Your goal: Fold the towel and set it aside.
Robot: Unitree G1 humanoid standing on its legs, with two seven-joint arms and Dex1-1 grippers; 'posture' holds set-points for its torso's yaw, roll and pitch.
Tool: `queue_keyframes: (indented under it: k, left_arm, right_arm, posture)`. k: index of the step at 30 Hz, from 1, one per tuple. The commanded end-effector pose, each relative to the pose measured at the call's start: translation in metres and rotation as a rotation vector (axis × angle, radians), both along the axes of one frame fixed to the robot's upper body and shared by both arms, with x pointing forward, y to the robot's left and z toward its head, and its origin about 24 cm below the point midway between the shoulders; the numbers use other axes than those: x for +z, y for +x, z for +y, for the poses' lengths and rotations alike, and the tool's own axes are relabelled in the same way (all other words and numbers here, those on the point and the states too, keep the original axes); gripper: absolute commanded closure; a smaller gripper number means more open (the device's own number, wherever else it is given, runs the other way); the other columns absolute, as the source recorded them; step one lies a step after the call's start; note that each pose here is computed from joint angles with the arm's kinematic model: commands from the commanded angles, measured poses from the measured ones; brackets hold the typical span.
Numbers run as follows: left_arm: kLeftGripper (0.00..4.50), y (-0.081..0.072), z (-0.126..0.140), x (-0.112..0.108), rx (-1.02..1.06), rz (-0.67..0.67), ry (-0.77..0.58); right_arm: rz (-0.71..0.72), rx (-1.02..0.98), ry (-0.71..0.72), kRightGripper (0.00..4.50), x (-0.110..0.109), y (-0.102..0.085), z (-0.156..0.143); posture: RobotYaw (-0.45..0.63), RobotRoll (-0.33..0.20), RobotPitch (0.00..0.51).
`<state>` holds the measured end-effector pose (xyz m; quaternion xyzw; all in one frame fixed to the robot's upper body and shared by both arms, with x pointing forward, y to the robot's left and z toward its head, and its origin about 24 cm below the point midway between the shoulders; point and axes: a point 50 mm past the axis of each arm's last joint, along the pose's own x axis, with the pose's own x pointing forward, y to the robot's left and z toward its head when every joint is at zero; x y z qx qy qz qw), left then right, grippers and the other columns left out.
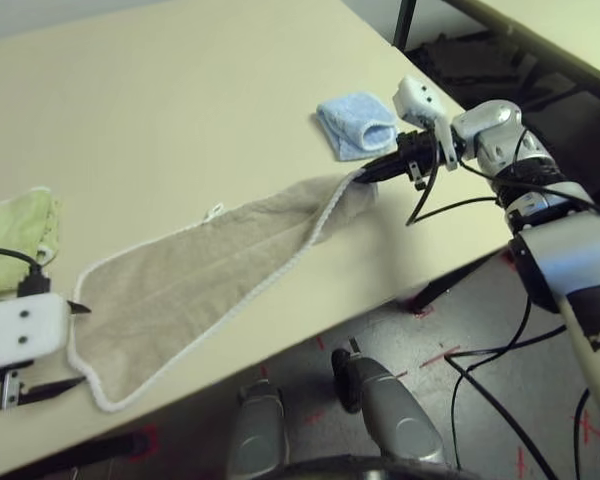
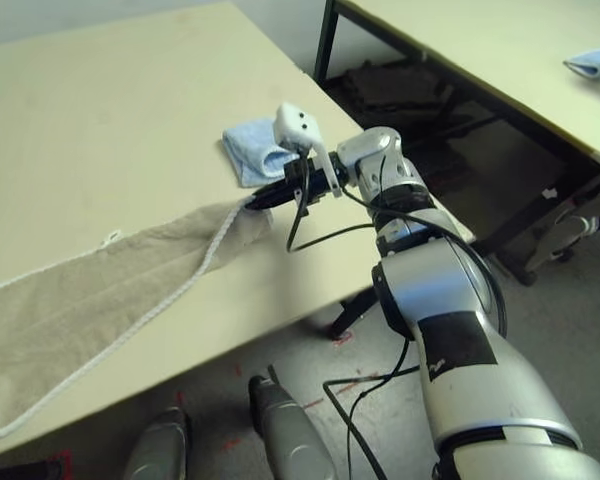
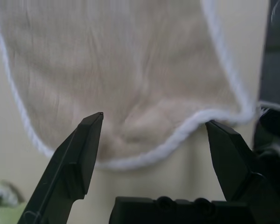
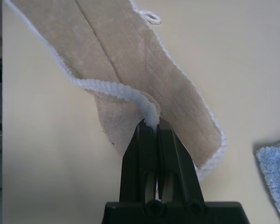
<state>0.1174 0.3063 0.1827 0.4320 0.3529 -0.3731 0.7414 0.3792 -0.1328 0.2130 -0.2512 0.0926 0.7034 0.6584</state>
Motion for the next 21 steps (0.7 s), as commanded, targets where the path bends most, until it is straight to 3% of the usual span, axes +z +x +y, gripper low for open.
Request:
queue_keyframes:
  k: [1, 5, 9, 21]
  left_arm:
    - [0.01, -0.01, -0.022, 0.003, 0.115, -0.004, -0.021]
    - [0.01, -0.02, -0.039, 0.003, 0.185, 0.032, 0.002]
    - [0.01, -0.025, -0.038, 0.003, 0.189, 0.083, 0.062]
    - [0.01, -0.017, -0.043, -0.025, 0.222, 0.001, 0.141]
  right_arm:
    - [0.011, 0.008, -0.009, 4.5, -0.001, 0.0, 0.002]
    - [0.015, 0.007, -0.008, 4.5, -0.002, 0.0, 0.003]
    - [0.018, 0.007, -0.004, 4.5, -0.002, 0.0, 0.004]
    - [0.021, 0.015, 0.007, 4.5, -0.002, 0.0, 0.007]
  posture:
    - [0.0, 0.0, 0.196]
    - [0.01, 0.0, 0.197]
    - [0.01, 0.0, 0.193]
    - [0.02, 0.0, 0.19]
